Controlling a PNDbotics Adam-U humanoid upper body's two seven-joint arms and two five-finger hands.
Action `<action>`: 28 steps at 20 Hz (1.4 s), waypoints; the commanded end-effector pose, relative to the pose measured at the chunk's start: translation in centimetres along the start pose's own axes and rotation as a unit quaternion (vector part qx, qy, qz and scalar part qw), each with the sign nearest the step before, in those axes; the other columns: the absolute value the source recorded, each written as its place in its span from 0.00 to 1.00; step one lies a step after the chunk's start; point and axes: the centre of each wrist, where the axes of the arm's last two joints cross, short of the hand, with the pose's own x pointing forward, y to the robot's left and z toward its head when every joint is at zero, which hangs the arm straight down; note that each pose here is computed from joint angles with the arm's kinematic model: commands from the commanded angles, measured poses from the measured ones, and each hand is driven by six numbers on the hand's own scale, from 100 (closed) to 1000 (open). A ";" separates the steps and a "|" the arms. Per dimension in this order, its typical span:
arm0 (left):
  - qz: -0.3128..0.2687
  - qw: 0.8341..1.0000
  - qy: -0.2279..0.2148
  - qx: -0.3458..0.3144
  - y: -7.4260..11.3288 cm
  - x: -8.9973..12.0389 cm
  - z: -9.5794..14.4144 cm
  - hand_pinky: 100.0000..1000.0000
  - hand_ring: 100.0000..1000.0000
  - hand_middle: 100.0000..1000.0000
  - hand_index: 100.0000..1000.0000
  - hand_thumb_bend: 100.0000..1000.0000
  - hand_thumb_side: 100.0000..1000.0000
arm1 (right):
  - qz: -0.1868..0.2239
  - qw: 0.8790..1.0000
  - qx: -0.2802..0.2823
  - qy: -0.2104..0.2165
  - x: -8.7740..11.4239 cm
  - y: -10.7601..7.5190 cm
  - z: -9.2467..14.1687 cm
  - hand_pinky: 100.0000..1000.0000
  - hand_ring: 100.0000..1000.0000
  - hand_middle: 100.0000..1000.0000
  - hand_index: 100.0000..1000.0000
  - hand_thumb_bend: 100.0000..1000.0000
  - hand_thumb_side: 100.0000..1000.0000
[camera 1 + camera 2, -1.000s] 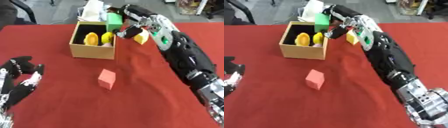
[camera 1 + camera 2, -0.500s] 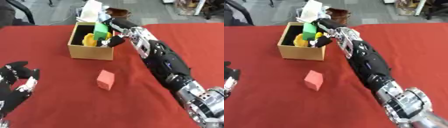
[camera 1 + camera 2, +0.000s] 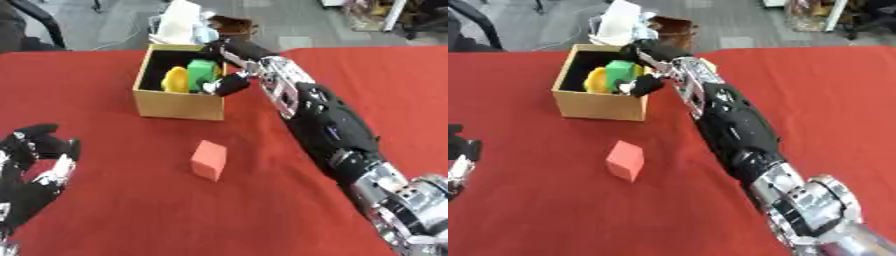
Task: Pick up objects on the table and place them in the box.
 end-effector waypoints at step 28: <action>-0.008 1.000 -0.003 0.007 0.7 0.0 0.0 0.59 0.48 0.46 0.69 0.32 0.33 | -0.044 0.951 -0.071 0.299 -11.1 0.5 6.0 0.82 0.88 0.93 0.95 0.24 0.53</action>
